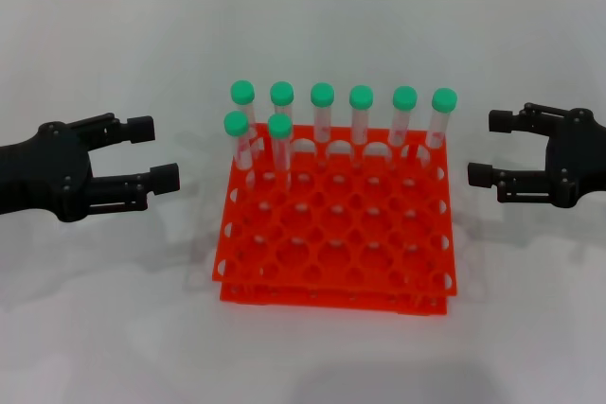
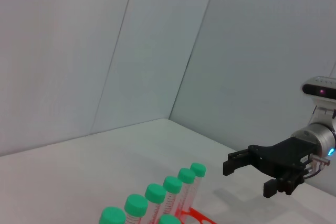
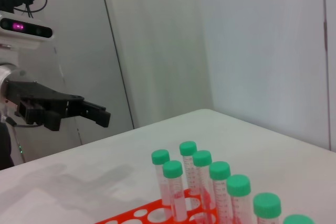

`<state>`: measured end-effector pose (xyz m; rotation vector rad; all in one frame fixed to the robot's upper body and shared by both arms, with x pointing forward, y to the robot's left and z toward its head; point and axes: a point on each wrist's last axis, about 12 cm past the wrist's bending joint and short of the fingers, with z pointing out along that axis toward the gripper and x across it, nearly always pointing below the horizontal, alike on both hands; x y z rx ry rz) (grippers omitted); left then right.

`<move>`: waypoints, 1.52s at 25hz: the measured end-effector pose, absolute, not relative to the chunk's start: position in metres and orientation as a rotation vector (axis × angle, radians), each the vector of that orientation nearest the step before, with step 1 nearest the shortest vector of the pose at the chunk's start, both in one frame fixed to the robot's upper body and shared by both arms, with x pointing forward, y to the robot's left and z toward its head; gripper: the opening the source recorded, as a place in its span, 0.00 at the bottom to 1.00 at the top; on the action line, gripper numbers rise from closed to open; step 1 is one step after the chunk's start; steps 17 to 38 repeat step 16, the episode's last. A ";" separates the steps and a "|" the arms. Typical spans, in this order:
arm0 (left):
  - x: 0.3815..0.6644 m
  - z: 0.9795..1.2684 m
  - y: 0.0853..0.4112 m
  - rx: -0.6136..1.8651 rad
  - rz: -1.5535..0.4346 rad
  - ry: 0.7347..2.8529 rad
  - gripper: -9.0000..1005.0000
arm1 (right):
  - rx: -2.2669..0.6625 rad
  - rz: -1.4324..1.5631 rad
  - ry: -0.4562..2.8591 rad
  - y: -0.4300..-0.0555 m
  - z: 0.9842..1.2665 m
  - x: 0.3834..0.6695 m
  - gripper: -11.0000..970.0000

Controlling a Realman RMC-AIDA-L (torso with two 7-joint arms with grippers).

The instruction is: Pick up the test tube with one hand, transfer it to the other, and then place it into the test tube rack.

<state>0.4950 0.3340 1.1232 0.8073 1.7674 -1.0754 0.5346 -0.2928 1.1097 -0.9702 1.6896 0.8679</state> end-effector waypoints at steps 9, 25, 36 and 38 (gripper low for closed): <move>0.496 1.124 0.335 0.801 -1.080 1.777 0.88 | -0.963 0.880 1.714 -0.292 1.107 0.533 0.86; 0.496 1.124 0.335 0.799 -1.079 1.777 0.88 | -0.965 0.885 1.744 -0.292 1.104 0.533 0.86; 0.496 1.124 0.335 0.799 -1.079 1.777 0.88 | -0.965 0.885 1.744 -0.292 1.104 0.533 0.86; 0.496 1.124 0.335 0.799 -1.079 1.777 0.88 | -0.965 0.885 1.744 -0.292 1.104 0.533 0.86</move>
